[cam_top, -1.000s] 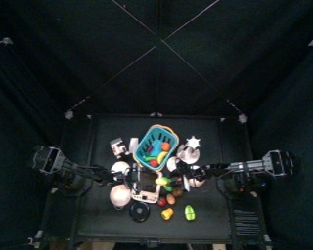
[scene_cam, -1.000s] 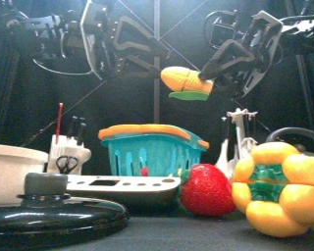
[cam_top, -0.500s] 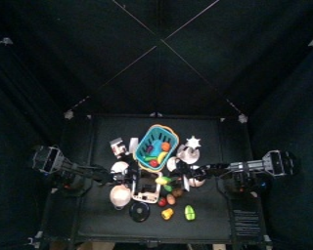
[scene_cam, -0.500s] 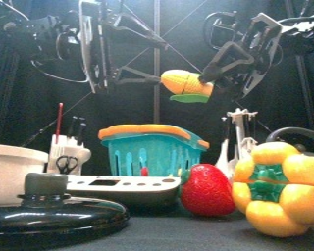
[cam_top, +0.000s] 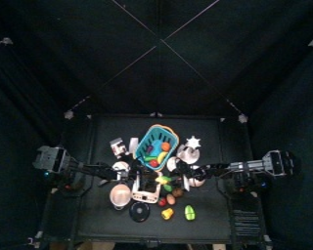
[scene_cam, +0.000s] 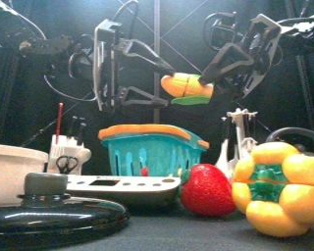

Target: Regrasp corn

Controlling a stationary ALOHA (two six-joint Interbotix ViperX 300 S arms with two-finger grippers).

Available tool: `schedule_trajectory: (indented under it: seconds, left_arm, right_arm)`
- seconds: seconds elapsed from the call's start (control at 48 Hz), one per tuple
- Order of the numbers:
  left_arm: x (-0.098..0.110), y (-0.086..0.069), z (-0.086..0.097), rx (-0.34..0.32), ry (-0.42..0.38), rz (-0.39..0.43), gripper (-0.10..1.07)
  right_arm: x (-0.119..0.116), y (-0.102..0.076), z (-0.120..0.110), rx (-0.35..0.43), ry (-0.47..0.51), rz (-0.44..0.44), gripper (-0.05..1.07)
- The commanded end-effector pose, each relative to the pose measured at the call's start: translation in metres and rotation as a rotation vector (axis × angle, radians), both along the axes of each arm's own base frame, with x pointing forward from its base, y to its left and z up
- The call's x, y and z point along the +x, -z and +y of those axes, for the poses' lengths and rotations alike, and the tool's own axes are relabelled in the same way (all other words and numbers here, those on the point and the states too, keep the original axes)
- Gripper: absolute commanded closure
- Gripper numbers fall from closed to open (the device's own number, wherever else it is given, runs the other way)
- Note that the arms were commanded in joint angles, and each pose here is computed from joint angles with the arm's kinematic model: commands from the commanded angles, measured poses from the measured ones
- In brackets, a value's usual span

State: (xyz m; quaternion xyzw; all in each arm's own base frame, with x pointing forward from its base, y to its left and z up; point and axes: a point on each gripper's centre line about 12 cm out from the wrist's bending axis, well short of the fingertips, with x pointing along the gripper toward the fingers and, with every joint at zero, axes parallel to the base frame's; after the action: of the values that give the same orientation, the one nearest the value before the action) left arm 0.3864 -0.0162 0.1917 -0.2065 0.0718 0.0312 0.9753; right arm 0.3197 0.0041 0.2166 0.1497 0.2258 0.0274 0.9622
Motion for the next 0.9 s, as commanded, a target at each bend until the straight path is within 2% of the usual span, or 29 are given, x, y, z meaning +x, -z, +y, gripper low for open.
schedule_trajectory:
  seconds: [0.0,0.875]
  left_arm:
    - [0.0057,-0.0121,0.0005,-0.001,0.0,-0.042,0.03]
    - [0.0142,-0.0093,-0.0007,-0.017,-0.008,-0.035,0.04]
  right_arm:
    - [0.0001,-0.0098,-0.0013,-0.002,0.003,-0.03,0.4]
    - [0.0012,-0.0117,-0.0023,-0.006,0.007,-0.034,0.4]
